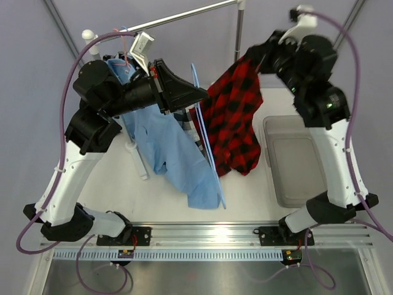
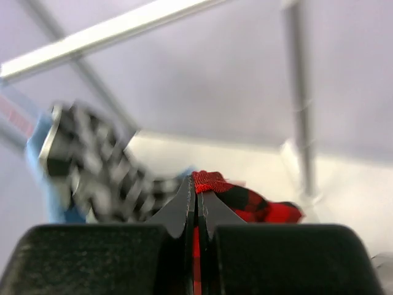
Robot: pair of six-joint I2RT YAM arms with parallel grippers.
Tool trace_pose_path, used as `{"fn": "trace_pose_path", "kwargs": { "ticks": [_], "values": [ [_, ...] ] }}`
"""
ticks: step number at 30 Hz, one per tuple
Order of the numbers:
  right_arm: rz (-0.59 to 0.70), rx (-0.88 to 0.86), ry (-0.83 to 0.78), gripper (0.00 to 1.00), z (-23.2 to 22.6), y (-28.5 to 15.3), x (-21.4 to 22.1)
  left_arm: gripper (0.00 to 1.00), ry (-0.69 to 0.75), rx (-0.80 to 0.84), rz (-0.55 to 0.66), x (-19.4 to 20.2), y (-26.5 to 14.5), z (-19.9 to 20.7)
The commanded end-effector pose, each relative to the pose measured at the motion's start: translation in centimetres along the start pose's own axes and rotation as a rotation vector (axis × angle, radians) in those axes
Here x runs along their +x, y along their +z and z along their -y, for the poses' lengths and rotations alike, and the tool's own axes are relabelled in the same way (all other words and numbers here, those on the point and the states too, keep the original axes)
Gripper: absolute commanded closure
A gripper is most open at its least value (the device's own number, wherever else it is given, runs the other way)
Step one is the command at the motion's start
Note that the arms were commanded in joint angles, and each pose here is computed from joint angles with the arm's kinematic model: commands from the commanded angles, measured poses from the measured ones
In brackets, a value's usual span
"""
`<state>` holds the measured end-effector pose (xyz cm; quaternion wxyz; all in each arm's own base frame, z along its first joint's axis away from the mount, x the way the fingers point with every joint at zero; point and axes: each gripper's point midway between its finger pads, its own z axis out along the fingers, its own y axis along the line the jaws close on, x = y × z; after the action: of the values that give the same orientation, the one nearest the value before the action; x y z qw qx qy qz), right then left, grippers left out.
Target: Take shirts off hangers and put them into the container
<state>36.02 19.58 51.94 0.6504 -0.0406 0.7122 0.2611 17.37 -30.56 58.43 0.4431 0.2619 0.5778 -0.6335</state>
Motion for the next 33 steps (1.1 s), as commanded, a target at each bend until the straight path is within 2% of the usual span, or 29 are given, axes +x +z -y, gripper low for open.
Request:
{"fn": "trace_pose_path", "kwargs": {
  "ticks": [1,3,5,6,7,9,12,16,20,22,23,25,26,28,33],
  "values": [
    [0.269,0.122,-0.172,1.0,2.9,-3.9,-11.1,1.0,0.112,-0.263,-0.079,4.1,-1.2,-7.4],
    [0.327,0.164,-0.218,1.0,3.8,-4.0,-13.3,1.0,0.155,-0.359,-0.099,5.2,-1.7,-10.5],
    [0.437,0.178,-0.284,1.0,3.3,-6.4,-16.8,1.0,0.149,-0.411,-0.145,7.6,-1.6,-13.4],
    [0.534,0.162,-0.295,1.0,2.3,-8.5,-19.2,1.0,0.172,-0.455,-0.131,7.6,-1.6,-14.8],
    [0.562,0.157,-0.325,1.0,2.1,-9.0,-19.7,1.0,0.179,-0.466,-0.134,7.9,-1.5,-15.6],
    [0.695,0.149,-0.353,1.0,0.9,-12.7,-22.6,1.0,0.193,-0.484,-0.134,8.5,-1.1,-17.1],
    [0.803,0.181,-0.402,1.0,0.5,-16.3,-24.8,1.0,0.187,-0.522,-0.143,9.3,-0.3,-19.4],
    [0.892,0.26,-0.511,1.0,0.6,-19.8,-27.0,1.0,0.174,-0.533,-0.162,10.9,0.8,-21.9],
    [0.959,0.383,-0.622,1.0,1.4,-21.5,-28.7,1.0,0.138,-0.524,-0.196,12.9,2.1,-24.1],
    [1.022,0.395,-0.631,1.0,0.9,-23.5,-29.9,1.0,0.136,-0.535,-0.195,13.3,2.5,-24.7],
    [1.033,0.398,-0.637,1.0,0.8,-23.2,-30.2,1.0,0.125,-0.555,-0.195,13.7,2.5,-25.3],
    [1.15,0.412,-0.636,1.0,-0.1,-26.0,-32.0,1.0,0.109,-0.579,-0.19,14.5,2.6,-26.3],
    [1.16,0.418,-0.643,1.0,0.0,-25.3,-32.3,1.0,0.101,-0.588,-0.183,14.7,2.6,-26.6],
    [1.266,0.457,-0.629,1.0,-0.3,-28.0,-33.6,1.0,0.101,-0.616,-0.172,15.0,2.5,-27.3],
    [1.364,0.479,-0.639,1.0,-0.5,-28.9,-34.6,1.0,0.129,-0.731,-0.19,16.4,1.4,-30.3]
  ]
}}
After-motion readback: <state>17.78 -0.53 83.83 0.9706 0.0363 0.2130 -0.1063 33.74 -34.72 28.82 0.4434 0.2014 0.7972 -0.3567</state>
